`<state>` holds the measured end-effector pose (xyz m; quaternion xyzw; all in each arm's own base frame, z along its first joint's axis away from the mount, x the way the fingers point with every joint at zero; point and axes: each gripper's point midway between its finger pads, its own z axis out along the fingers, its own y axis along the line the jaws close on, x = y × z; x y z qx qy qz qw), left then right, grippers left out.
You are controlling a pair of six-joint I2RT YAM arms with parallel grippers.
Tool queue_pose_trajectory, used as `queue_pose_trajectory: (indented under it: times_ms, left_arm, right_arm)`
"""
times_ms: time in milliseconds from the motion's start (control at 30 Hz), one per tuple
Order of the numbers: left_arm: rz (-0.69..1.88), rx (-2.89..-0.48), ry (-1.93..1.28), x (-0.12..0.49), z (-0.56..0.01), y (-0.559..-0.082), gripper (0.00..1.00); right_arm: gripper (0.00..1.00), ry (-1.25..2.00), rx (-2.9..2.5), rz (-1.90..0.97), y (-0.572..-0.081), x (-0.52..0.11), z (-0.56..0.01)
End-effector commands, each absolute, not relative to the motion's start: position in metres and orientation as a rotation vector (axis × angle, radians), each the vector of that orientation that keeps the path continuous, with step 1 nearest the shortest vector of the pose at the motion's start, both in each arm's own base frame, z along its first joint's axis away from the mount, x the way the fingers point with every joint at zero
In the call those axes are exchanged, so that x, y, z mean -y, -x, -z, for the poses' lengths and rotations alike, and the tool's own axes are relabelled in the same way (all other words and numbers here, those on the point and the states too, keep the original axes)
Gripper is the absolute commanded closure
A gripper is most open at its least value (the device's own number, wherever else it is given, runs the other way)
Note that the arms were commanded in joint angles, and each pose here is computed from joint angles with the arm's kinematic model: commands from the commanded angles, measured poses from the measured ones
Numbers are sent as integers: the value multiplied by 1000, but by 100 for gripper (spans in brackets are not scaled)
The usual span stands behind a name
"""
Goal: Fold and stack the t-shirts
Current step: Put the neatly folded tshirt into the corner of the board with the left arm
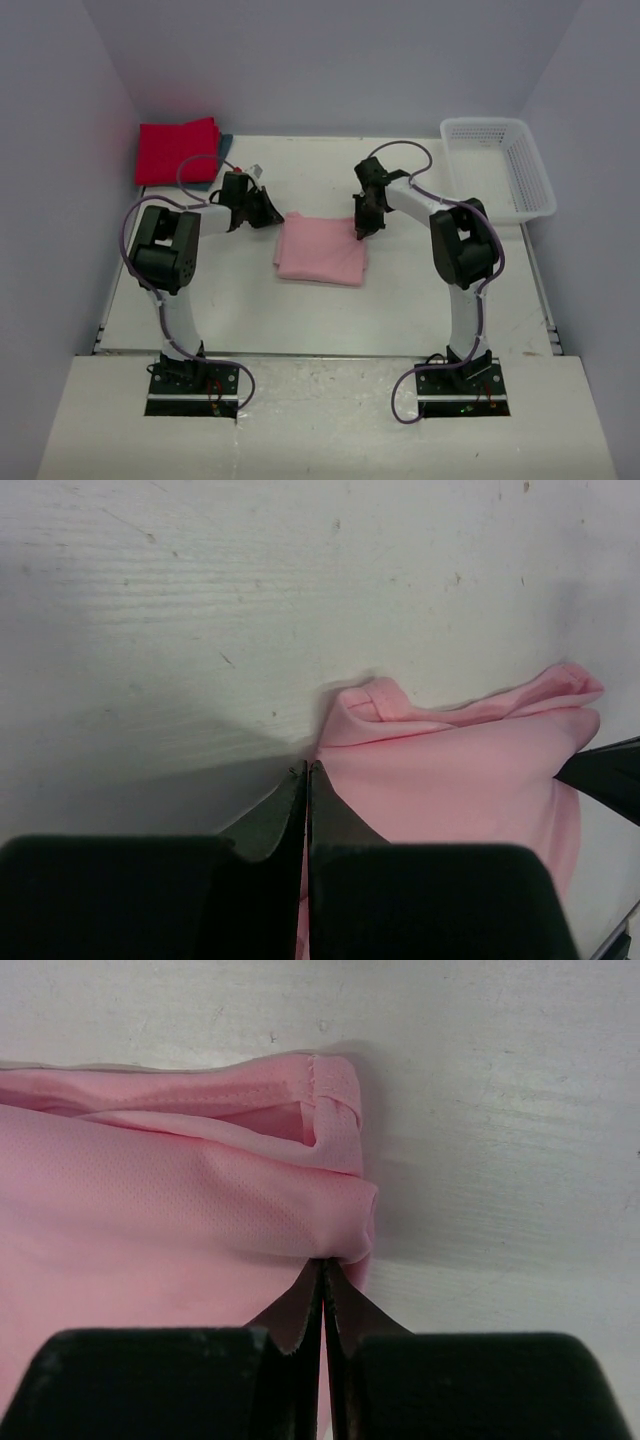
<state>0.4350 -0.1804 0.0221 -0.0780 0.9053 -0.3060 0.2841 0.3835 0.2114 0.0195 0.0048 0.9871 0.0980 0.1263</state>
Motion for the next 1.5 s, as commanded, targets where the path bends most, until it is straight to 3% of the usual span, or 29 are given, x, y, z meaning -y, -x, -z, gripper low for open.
queue_pose_trajectory:
  times_ms: [0, 267, 367, 433, 500, 533, 600, 700, 733, 867, 1100, 1133, 1467]
  left_arm:
    - [751, -2398, 218, 162, -22, -444, 100]
    - [826, -2296, 142, 171, -71, -449, 100]
    - [820, -2287, 148, 170, -83, -443, 86]
    - [819, -2286, 168, 167, -91, -433, 70]
    - [823, -2279, 176, 166, -97, -424, 63]
    - [828, -2303, 207, 164, -88, -411, 53]
    - [850, -2294, 223, 163, -88, -395, 41]
    - [880, -2269, 222, 163, -94, -382, 37]
    - [887, -2288, 233, 163, -88, -373, 38]
    - [957, -2267, 214, 167, -95, -353, 46]
    - [981, -2234, 185, 166, -104, -332, 97]
    - [992, -2229, 181, 167, -104, -330, 100]
    - [1368, -2057, 33, 215, -152, -309, 100]
  right_arm:
    - [100, -67, -2905, -178, -386, -192, -11]
    - [100, 24, -2804, -218, -408, -200, -44]
    - [100, 51, -2744, -239, -414, -201, -70]
    - [100, 66, -2708, -278, -415, -205, -89]
    - [99, 77, -2699, -293, -413, -207, -98]
    - [98, 84, -2684, -305, -412, -208, -106]
    - [92, 111, -2671, -338, -405, -215, -114]
    - [89, 156, -2680, -399, -392, -227, -112]
    - [100, 174, -2687, -435, -386, -232, -112]
    - [100, 218, -2693, -500, -369, -248, -103]
    - [100, 274, -2708, -620, -340, -266, -89]
    - [100, 278, -2716, -626, -337, -267, -86]
    - [100, 293, -2721, -642, -322, -276, -83]
